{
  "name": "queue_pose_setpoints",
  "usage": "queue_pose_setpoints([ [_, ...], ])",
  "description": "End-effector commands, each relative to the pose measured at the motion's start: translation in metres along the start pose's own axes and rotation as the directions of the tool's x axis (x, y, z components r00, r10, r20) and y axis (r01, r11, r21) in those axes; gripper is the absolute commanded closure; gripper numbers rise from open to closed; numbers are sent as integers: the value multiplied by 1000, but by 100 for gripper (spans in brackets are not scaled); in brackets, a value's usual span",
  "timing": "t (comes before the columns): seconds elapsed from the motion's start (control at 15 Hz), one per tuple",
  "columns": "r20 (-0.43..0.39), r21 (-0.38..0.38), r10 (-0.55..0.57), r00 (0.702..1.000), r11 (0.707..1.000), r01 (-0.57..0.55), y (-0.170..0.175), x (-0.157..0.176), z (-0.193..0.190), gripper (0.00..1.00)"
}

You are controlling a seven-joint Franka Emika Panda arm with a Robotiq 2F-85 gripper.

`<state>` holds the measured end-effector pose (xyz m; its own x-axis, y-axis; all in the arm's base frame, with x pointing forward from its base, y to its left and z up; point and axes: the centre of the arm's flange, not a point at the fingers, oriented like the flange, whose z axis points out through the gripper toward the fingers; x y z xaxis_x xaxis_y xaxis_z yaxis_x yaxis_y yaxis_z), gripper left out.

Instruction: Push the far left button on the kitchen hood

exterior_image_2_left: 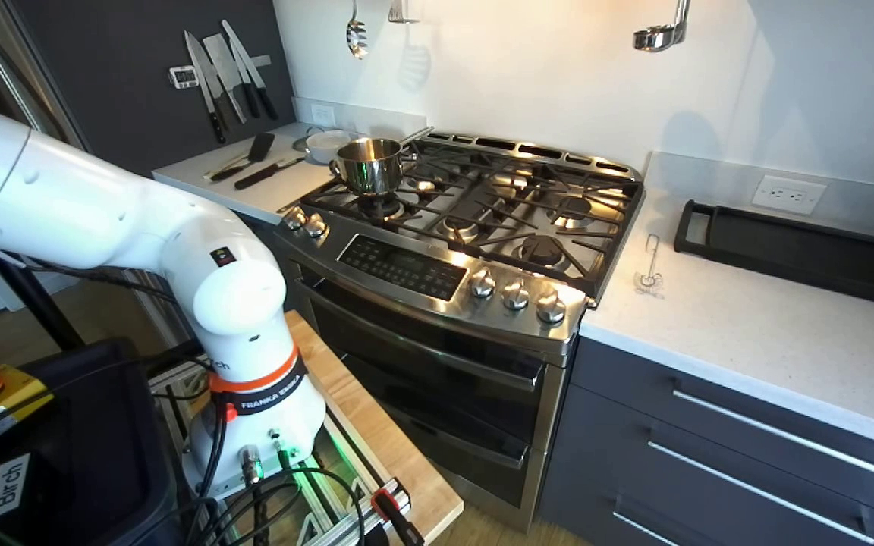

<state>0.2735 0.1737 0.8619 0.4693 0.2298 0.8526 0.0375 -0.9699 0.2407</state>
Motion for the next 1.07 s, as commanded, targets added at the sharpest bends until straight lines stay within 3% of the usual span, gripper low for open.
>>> queue_pose_setpoints([
  [0.0, -82, 68, 65, 995, 996, -59, 9, 15, -10, 0],
  [0.27, -187, 82, 94, 978, 993, -79, 26, 37, -24, 0],
  [0.33, -203, 86, 103, 974, 993, -87, 30, 41, -25, 5],
  [0.4, -218, 93, 110, 970, 991, -91, 33, 45, -25, 26],
  [0.6, -262, 123, 133, 956, 987, -104, 38, 55, -24, 37],
  [1.0, -301, 182, 177, 937, 975, -126, 40, 66, -12, 86],
])
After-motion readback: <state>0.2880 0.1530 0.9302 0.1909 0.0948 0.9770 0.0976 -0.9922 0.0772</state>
